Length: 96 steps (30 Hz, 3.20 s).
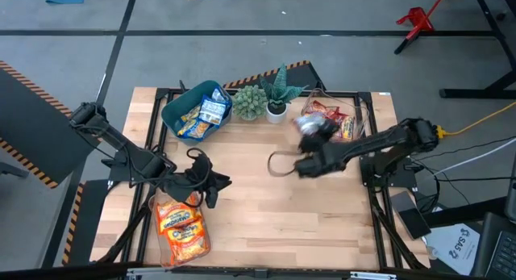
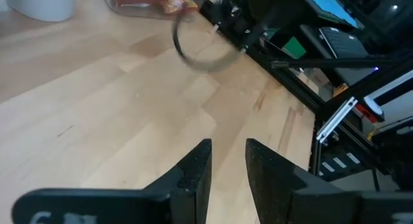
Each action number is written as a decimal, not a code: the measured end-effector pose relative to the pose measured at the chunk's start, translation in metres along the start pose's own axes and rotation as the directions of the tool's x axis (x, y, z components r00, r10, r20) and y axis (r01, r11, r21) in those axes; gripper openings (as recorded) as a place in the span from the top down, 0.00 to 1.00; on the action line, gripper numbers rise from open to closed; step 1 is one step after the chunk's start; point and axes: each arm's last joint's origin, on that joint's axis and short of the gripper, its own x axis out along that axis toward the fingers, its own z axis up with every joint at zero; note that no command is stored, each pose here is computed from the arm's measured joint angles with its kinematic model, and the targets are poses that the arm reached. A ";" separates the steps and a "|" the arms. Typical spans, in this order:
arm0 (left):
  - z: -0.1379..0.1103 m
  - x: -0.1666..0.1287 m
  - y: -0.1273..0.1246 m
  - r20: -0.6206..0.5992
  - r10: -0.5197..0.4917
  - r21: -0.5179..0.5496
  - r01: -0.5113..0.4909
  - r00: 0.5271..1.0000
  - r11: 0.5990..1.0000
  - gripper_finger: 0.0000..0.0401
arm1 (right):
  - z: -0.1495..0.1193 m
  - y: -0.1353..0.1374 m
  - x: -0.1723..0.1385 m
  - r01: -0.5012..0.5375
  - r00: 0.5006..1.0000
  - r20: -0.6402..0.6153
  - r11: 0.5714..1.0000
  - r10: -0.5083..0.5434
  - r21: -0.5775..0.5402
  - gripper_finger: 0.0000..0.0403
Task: Sort Maruchan noodles
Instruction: Put the red noodle pack into the top transparent bin, then return to Home Position
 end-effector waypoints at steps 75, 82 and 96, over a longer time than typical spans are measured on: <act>0.089 -0.136 0.053 0.226 -0.545 0.471 0.400 0.807 0.786 0.78 | -0.134 -0.181 -0.028 -0.752 0.536 0.836 0.517 0.118 0.409 0.36; 0.038 -0.118 0.109 0.225 -0.572 0.375 0.472 0.789 0.798 0.78 | -0.146 -0.128 0.005 -0.880 0.373 0.927 0.331 0.037 0.341 0.36; -0.047 -0.065 0.159 0.204 -0.594 0.293 0.530 0.778 0.795 0.78 | -0.156 -0.034 0.069 -0.937 0.348 0.911 0.105 0.221 0.333 0.36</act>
